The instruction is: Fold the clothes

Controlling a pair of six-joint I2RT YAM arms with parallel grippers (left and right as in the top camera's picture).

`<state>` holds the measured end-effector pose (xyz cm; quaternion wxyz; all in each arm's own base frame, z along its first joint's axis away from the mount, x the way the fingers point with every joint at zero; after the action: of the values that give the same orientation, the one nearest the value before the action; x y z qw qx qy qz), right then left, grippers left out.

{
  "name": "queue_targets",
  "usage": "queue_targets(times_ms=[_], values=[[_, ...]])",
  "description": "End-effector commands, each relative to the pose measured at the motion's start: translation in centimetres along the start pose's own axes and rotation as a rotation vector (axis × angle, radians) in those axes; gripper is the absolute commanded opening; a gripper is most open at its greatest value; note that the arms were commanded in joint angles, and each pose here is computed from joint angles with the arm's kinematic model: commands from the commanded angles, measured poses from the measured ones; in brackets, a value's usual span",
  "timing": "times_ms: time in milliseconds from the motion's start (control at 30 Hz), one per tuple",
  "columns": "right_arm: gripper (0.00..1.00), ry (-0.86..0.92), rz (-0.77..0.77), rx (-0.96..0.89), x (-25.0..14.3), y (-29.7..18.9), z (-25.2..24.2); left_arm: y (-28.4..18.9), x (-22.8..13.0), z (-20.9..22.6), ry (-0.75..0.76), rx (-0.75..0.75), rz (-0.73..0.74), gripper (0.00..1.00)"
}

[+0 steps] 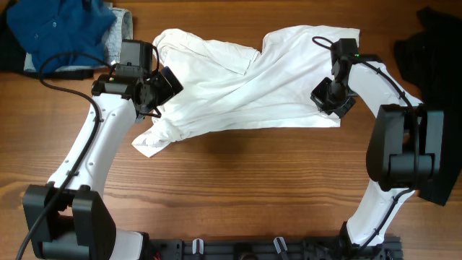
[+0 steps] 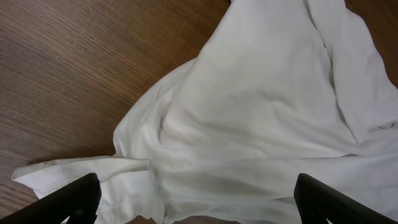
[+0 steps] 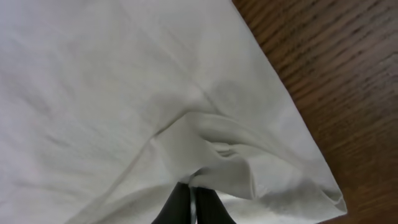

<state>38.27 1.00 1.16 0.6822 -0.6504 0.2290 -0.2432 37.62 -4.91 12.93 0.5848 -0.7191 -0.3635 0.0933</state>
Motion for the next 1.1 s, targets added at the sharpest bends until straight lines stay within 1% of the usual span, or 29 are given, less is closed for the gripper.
queue_targets(times_ms=[0, 167, 300, 500, 600, 733, 867, 1067], values=[[0.04, 0.009, -0.055, -0.007, 0.6, -2.0, -0.5, -0.4, 0.2, 0.1, 0.011, 0.008, -0.014, 1.00], [0.04, 0.008, -0.118, 0.036, 1.1, -4.9, -0.2, -0.4, -1.0, 0.2, 0.011, 0.002, 0.047, 1.00], [0.04, 0.007, -0.159, 0.068, 1.2, -6.9, 0.0, -0.5, -2.4, 1.5, 0.009, 0.056, 0.107, 1.00], [0.04, 0.017, -0.252, 0.049, 1.7, -9.8, -1.0, -0.6, -4.9, 1.8, -0.001, 0.054, 0.238, 1.00], [0.04, 0.033, -0.269, 0.063, 1.6, -10.8, -1.1, 0.0, -5.8, 1.8, 0.001, 0.062, 0.273, 1.00], [0.04, 0.064, -0.294, 0.084, 1.5, -12.3, -1.3, 2.0, -7.8, 2.5, -0.050, 0.132, 0.332, 1.00], [0.05, 0.065, -0.315, 0.083, 1.5, -12.9, -1.5, 4.0, -10.0, 2.9, -0.049, 0.192, 0.404, 1.00], [0.06, 0.064, -0.314, 0.082, 1.5, -12.9, -1.5, 5.0, -10.7, 3.3, -0.056, 0.220, 0.434, 1.00]])
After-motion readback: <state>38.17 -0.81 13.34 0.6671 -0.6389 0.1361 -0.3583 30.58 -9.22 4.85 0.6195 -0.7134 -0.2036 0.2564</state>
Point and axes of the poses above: each gripper's point midway between its finger pads, its own y axis out along the fingers, its own z axis along the line the jaws close on, x = y × z, the point moved 1 cm from there along -y, back along the fingers, and after that the axes turned 4 degrees about -y, right-handed, at the moved point
